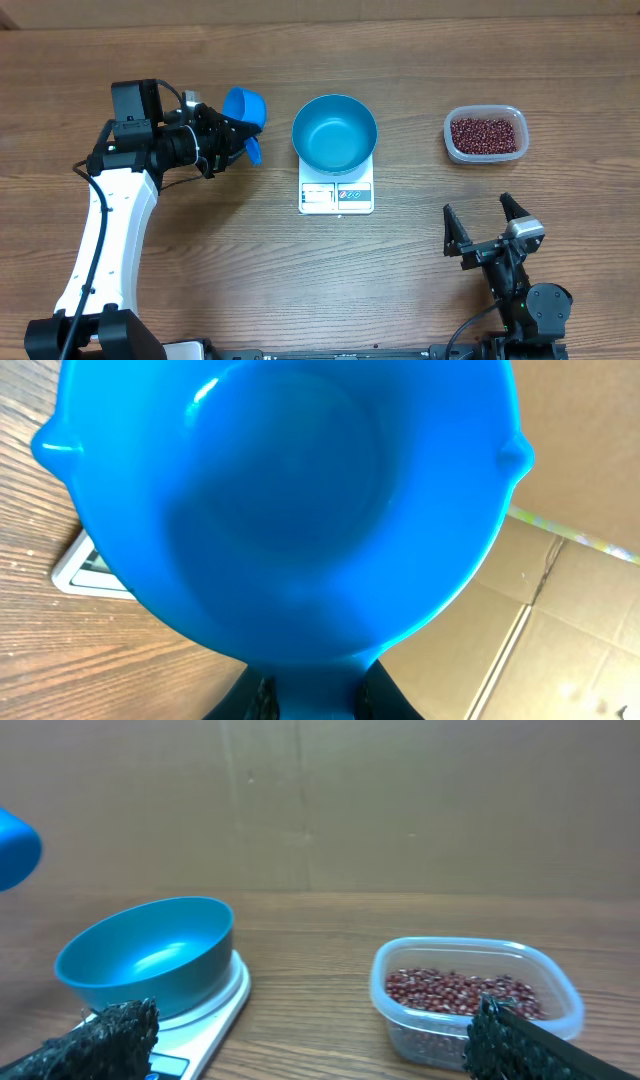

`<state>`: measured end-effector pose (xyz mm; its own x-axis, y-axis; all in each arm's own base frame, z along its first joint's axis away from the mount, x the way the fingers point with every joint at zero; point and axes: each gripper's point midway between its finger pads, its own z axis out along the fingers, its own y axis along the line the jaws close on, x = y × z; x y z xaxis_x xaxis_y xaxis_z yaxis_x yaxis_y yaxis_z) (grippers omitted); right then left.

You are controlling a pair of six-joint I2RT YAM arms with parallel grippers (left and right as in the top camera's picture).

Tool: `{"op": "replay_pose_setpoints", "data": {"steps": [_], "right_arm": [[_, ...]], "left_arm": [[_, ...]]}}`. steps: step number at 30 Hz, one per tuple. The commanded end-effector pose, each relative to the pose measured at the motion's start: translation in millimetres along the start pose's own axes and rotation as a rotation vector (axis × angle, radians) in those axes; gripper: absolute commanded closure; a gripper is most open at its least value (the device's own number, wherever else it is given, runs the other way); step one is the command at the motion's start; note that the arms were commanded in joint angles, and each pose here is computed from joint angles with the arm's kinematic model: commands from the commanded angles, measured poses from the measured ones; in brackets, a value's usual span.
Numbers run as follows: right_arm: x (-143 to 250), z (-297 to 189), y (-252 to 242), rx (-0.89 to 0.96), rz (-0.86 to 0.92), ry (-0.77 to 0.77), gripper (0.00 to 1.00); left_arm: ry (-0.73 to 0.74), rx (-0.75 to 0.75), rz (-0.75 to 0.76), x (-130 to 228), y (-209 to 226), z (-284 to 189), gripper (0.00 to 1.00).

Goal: Scoop item into bowl and weigh 150g on scale

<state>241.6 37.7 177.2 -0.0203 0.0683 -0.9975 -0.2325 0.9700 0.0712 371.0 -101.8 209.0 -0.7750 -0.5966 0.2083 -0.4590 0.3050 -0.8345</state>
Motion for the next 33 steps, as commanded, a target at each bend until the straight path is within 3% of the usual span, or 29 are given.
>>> {"op": "replay_pose_setpoints", "data": {"steps": [1, 5, 10, 13, 16, 20, 25, 26, 27, 29, 33], "right_arm": [[1, 0, 13, -0.076, 0.001, -0.005, 0.00], [-9, -3, 11, -0.056, 0.174, -0.004, 0.00], [-96, -27, 6, 0.031, 0.294, -0.074, 0.00], [-147, -39, 6, 0.089, 0.287, 0.003, 0.00], [-185, -34, 8, 0.126, 0.303, 0.189, 0.00], [-204, -10, 32, -0.016, 0.367, 0.363, 0.00], [-213, 15, 86, -0.397, 0.444, 0.435, 0.00], [-213, 20, 90, -0.442, 0.454, 0.446, 0.02], [-211, 27, 91, -0.463, 0.463, 0.456, 0.15], [-200, 44, 87, -0.451, 0.538, 0.511, 0.30], [-166, 74, 81, -0.393, 0.650, 0.643, 0.33]], "left_arm": [[0.038, 0.052, 0.017, 9, -17, -7, 0.96], [0.071, 0.075, 0.020, 15, -21, -7, 0.96], [0.052, 0.089, 0.029, 10, -26, -7, 0.96], [0.050, 0.108, 0.007, 10, -33, -6, 0.96], [0.037, 0.113, -0.007, 10, -40, 0, 0.96], [0.046, 0.126, -0.064, 17, -51, 10, 0.96], [0.076, 0.137, -0.093, 34, -64, 25, 0.96], [0.082, 0.139, -0.076, 38, -66, 28, 0.96], [0.081, 0.138, -0.067, 41, -67, 31, 0.96], [0.078, 0.133, -0.050, 46, -70, 37, 0.96], [0.028, 0.107, -0.086, 46, -68, 46, 0.96]]}}
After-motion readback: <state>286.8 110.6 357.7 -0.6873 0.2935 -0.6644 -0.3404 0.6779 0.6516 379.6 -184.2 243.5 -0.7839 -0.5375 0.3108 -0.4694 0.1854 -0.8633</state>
